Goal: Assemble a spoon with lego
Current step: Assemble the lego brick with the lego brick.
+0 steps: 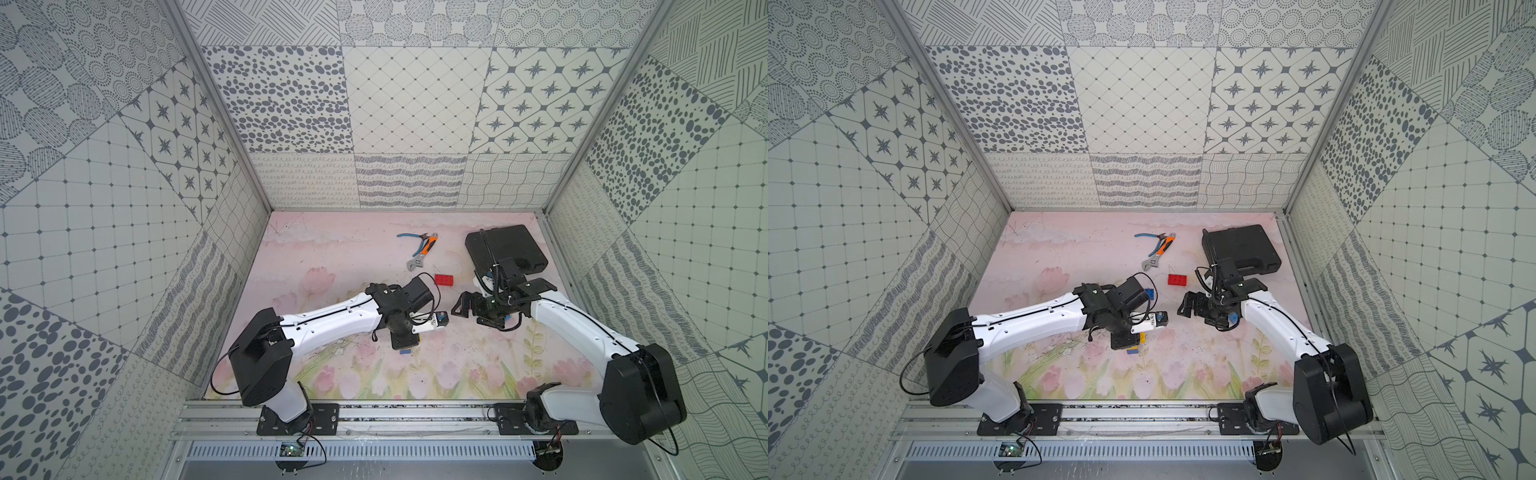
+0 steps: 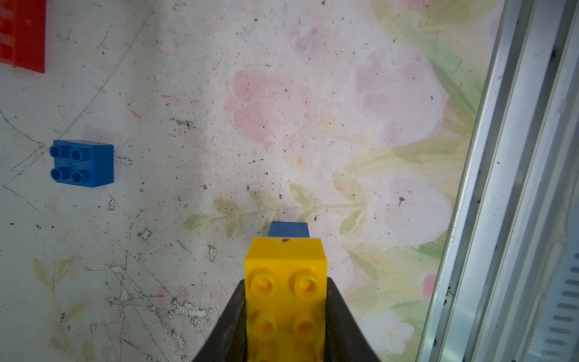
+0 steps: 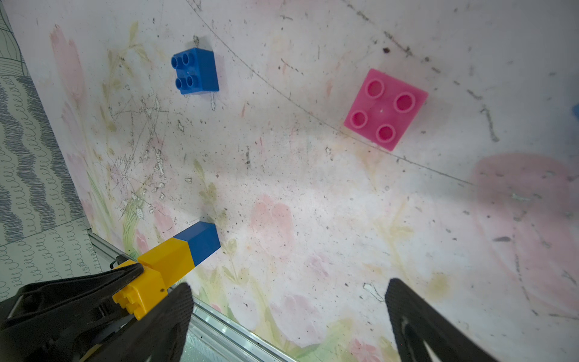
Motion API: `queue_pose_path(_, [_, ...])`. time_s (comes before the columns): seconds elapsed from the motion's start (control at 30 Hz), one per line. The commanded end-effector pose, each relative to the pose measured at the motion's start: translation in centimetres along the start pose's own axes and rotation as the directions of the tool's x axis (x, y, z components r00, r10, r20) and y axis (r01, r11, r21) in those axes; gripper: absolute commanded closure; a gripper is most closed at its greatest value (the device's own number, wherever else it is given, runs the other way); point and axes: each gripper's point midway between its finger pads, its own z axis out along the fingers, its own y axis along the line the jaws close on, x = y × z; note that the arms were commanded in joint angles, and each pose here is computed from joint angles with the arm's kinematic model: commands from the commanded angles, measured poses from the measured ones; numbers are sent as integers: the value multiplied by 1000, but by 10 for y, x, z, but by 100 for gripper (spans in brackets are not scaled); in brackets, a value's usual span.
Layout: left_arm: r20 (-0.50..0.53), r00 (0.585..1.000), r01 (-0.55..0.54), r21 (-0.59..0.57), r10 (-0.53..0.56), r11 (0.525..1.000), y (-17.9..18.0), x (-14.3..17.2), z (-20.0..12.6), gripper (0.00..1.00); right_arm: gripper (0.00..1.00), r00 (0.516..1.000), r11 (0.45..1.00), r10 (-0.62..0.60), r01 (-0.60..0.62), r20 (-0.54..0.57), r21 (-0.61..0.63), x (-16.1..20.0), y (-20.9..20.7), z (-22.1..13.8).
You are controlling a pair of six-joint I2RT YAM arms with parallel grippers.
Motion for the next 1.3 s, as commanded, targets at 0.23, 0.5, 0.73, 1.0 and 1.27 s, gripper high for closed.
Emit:
queue_pose_path(0.23, [-63, 998, -18, 13, 18, 1000, -5, 10, -18, 84, 2, 1000, 1000, -24, 24, 19, 0, -4, 2, 0])
queue_pose_path(0.5, [-64, 998, -25, 16, 26, 1000, -6, 13, -10, 84, 2, 999, 1000, -27, 27, 18, 6, -4, 1, 0])
queue_pose_path(0.73, [-89, 996, -18, 14, 20, 1000, -2, 17, -3, 84, 2, 999, 1000, -29, 29, 18, 8, -3, 1, -1])
queue_pose_path(1.0, [-79, 997, -5, 20, 7, 1000, -2, 17, -1, 84, 2, 999, 1000, -29, 29, 16, 12, -2, -1, 0])
queue_pose_path(1.27, [-58, 998, 9, 32, -8, 999, -4, 17, 4, 84, 2, 999, 999, -32, 32, 16, 17, -2, -2, 0])
